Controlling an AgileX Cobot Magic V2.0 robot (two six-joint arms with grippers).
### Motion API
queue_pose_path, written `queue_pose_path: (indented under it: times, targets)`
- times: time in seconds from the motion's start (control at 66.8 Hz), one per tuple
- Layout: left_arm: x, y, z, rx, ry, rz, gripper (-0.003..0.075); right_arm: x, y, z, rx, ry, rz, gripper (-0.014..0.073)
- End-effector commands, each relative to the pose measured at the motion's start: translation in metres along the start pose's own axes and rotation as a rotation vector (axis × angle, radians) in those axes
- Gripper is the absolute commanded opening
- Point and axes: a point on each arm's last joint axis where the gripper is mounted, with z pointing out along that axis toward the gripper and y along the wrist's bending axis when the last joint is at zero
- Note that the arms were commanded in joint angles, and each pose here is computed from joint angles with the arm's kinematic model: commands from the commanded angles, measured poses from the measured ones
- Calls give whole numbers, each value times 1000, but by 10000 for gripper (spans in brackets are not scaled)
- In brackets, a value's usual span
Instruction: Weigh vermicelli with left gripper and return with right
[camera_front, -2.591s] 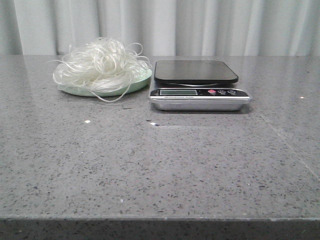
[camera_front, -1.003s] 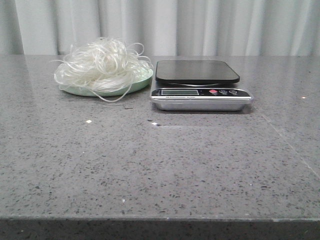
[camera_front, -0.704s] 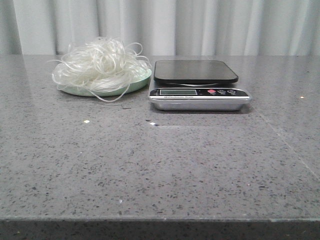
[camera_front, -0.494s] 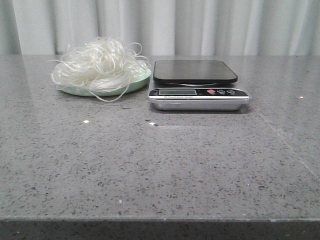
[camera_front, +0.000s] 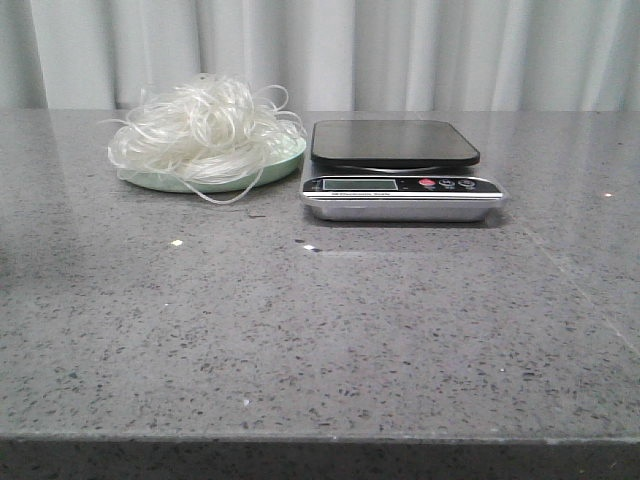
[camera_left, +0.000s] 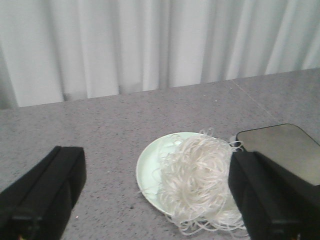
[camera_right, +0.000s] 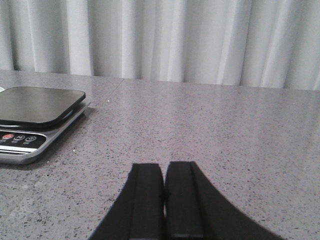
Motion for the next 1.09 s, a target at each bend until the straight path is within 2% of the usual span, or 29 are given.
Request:
queue_pose_path:
  times: [0.0,0.165,0.359,0.689,1.078]
  targets:
    - [-29,-11,24,51,-12,7,652,-11,0,-2,4,-101,-25,167]
    - [-47,-29,77,108,171,29,652,-11,0,-2,4,-101,-25,167]
    - [-55,-34,126,110,280,33,652,-11,0,-2,4,-101,-25,167]
    - [-10,-39,193,108,553,44,652,-11,0,-2,4,-101,-25,167]
    - [28,-40,225,100,817,67,645,-11,0,-2,4,-101,-25,167]
